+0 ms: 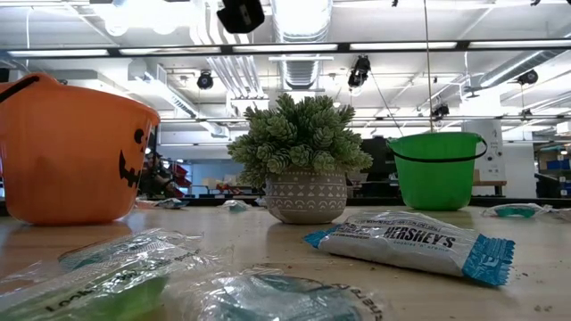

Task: Sort candy
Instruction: Put the green gummy into the white bucket

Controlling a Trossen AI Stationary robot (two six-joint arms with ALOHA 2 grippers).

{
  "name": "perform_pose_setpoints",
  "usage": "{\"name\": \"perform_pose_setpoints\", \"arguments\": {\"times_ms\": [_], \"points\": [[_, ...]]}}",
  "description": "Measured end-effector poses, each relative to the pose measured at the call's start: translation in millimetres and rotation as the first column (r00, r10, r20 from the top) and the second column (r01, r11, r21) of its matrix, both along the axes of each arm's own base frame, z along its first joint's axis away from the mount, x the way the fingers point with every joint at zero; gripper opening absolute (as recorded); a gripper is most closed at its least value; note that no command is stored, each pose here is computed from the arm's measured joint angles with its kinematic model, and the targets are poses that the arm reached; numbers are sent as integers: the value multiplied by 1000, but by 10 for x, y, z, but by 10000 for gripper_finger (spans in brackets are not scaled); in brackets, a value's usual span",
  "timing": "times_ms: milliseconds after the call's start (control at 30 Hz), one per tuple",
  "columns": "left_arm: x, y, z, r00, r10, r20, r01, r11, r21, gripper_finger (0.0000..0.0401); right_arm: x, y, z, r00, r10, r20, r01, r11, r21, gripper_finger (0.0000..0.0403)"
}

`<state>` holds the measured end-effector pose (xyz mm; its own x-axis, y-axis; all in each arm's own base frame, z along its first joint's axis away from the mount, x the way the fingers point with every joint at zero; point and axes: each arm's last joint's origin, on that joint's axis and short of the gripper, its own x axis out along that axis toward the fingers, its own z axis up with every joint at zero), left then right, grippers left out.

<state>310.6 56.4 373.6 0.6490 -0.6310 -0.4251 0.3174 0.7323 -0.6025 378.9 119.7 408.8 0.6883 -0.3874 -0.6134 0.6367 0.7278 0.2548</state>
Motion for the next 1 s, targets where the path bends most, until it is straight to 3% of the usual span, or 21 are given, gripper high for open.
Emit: {"name": "perform_pose_setpoints", "arguments": {"times_ms": [1000], "points": [[-5, -5, 105, 994, -20, 110, 14, 999, 52, 167, 68, -160, -13, 1000, -13, -3, 13, 1000, 27, 9]]}}
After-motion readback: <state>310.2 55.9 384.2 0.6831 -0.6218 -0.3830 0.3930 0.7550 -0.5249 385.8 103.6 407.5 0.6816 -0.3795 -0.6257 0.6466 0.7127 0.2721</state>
